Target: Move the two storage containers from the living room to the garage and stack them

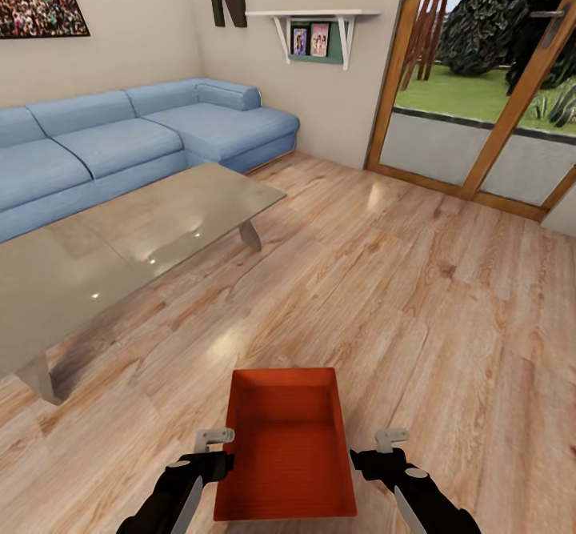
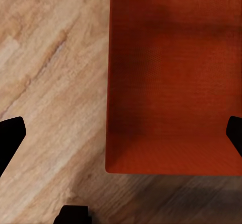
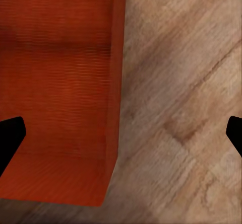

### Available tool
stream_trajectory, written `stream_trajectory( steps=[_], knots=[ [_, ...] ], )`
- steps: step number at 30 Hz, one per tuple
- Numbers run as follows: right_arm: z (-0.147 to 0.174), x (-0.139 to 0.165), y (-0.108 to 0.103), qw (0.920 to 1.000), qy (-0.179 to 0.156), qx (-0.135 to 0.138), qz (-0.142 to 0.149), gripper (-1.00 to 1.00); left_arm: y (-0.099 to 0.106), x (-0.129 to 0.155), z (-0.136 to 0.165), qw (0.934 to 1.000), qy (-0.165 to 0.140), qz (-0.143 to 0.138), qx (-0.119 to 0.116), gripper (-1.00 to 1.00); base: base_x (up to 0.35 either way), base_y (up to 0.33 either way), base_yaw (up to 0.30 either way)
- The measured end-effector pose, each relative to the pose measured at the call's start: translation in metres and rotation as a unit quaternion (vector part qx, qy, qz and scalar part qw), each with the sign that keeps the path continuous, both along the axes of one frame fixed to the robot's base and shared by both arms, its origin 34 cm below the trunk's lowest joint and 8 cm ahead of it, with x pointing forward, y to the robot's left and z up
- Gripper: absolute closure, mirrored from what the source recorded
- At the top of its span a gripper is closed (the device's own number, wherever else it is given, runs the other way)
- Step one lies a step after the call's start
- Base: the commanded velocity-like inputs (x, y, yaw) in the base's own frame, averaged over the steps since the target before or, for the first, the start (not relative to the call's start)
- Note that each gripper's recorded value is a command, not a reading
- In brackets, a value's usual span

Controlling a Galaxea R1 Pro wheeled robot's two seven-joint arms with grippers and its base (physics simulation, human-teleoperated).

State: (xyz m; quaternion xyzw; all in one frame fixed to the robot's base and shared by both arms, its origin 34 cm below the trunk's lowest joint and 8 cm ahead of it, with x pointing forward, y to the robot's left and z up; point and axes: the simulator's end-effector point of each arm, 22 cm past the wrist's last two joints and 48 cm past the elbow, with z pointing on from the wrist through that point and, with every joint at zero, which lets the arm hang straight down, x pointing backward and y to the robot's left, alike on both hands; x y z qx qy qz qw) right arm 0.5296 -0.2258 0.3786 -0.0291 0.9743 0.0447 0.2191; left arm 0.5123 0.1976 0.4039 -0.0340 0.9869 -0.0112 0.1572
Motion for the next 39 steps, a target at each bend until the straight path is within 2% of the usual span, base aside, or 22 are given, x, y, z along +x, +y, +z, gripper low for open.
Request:
stream_trajectory(
  steps=[12, 22, 24, 26, 27, 28, 39],
  knots=[
    [-0.023, -0.003, 0.000, 1.0000, -0.001, 0.000, 0.001, -1.00, 0.002, -0.002, -0.024, 1.0000, -0.003, 0.000, 0.000, -1.00, 0.000, 0.000, 0.000],
    [-0.023, -0.003, 0.001, 1.0000, -0.001, 0.001, 0.001, -1.00, 0.009, -0.001, -0.024, 1.0000, -0.005, -0.001, 0.005, -1.00, 0.000, 0.000, 0.000],
    [-0.023, -0.003, 0.003, 1.0000, -0.001, 0.005, 0.003, -1.00, 0.010, -0.001, -0.024, 1.0000, -0.005, -0.001, 0.007, -1.00, 0.000, 0.000, 0.000],
    [-0.023, -0.004, 0.011, 0.9997, 0.000, 0.023, 0.010, -1.00, 0.011, 0.000, -0.023, 1.0000, -0.006, -0.001, 0.008, -1.00, 0.000, 0.000, 0.000],
    [-0.021, -0.005, 0.019, 0.9990, 0.001, 0.040, 0.019, -1.00, 0.011, 0.000, -0.023, 0.9999, -0.006, -0.001, 0.008, -1.00, 0.000, 0.000, 0.000],
    [-0.021, -0.005, 0.021, 0.9989, 0.001, 0.043, 0.021, -1.00, 0.011, 0.000, -0.023, 0.9999, -0.006, -0.001, 0.008, -1.00, 0.000, 0.000, 0.000],
    [-0.020, -0.005, 0.024, 0.9984, 0.001, 0.053, 0.023, -1.00, 0.011, 0.000, -0.023, 0.9999, -0.006, -0.001, 0.008, -1.00, 0.000, 0.000, 0.000]
  ],
)
